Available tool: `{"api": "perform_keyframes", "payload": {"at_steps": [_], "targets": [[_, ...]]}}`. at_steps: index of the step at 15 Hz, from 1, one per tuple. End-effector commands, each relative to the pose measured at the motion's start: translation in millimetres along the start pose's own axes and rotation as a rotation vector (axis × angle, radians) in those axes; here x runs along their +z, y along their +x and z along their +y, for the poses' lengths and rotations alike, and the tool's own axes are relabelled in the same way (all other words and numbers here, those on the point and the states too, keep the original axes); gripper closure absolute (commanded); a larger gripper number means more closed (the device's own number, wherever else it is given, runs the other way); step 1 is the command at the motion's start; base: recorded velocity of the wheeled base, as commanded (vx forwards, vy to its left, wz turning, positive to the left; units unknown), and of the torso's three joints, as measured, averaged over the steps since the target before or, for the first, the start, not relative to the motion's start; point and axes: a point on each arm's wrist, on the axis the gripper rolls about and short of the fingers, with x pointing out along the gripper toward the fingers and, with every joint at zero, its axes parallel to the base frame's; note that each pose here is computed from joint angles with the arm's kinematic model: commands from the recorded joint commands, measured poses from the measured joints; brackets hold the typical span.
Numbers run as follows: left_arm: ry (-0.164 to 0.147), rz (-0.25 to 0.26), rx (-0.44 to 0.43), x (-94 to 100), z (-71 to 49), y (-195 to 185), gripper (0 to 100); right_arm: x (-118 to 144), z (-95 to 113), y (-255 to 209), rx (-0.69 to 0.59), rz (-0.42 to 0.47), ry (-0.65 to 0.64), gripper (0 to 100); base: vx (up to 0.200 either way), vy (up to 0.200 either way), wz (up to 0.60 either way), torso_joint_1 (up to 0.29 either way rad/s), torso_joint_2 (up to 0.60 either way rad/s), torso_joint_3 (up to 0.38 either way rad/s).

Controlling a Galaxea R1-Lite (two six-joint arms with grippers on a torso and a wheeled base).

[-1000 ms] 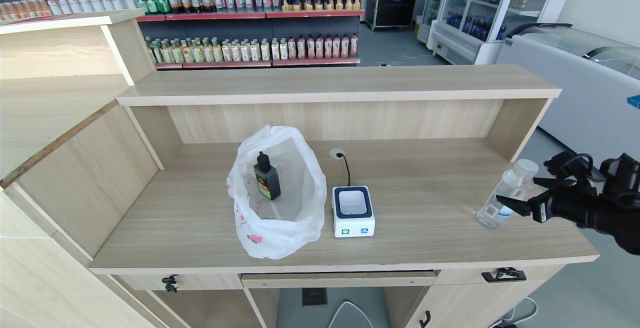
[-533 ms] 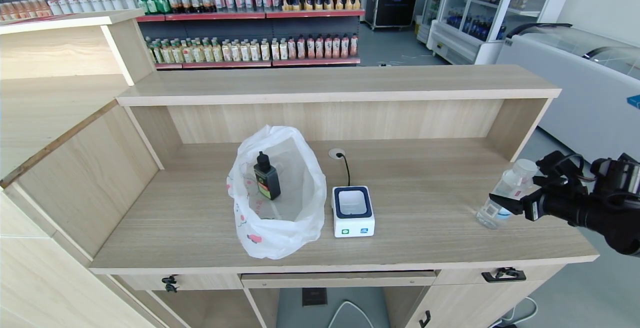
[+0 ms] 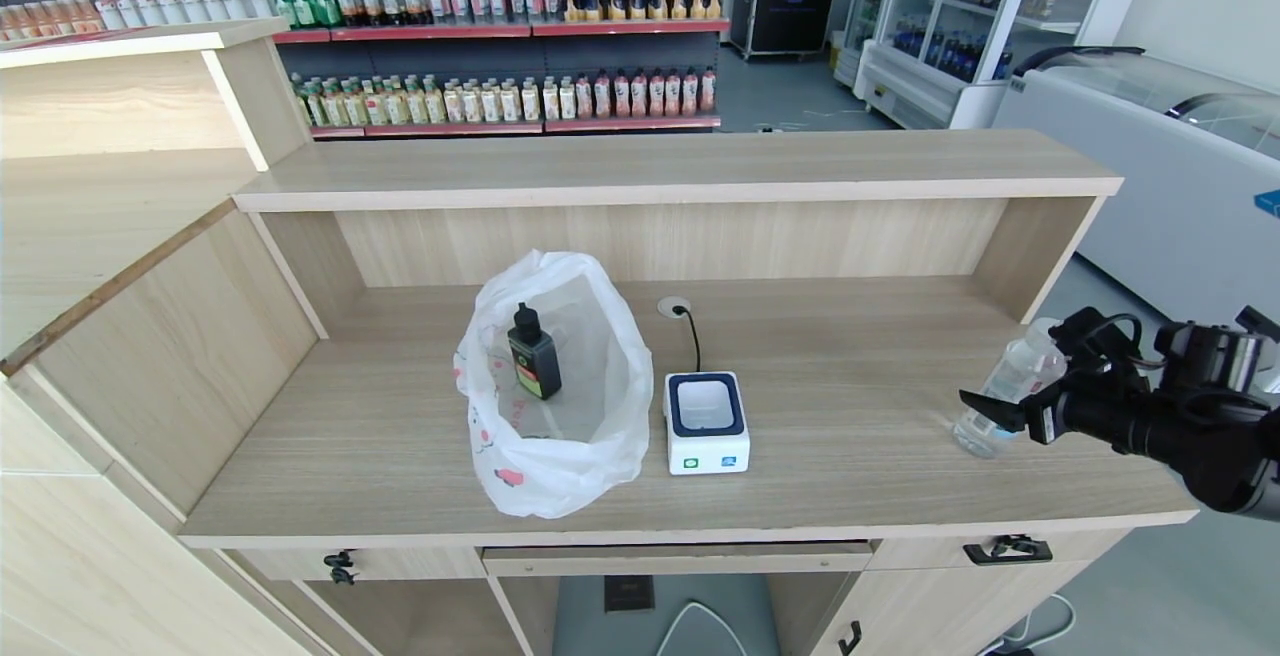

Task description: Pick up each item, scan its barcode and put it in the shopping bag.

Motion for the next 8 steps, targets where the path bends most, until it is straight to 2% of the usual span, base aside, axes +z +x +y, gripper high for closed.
{"api": "perform_keyframes", "payload": {"at_steps": [1, 7, 8], "targets": [[0.0, 0.0, 0.002, 0.0, 0.0, 0.0, 0, -3.8, 0.4, 3.6, 0.004, 0.003, 0.001, 0, 0.0, 0.0, 0.0, 0.0, 0.0, 0.0], [0.0, 0.0, 0.001, 0.0, 0.0, 0.0, 0, -7.6, 5.1, 14.9, 0.019, -0.011, -0.009, 0, 0.0, 0.0, 0.0, 0.0, 0.0, 0.0], [0.0, 0.0, 0.001, 0.0, 0.0, 0.0, 0, -8.3, 5.7, 15.7, 0.021, -0.011, -0.01, 100, 0.0, 0.0, 0.0, 0.0, 0.0, 0.0]]}}
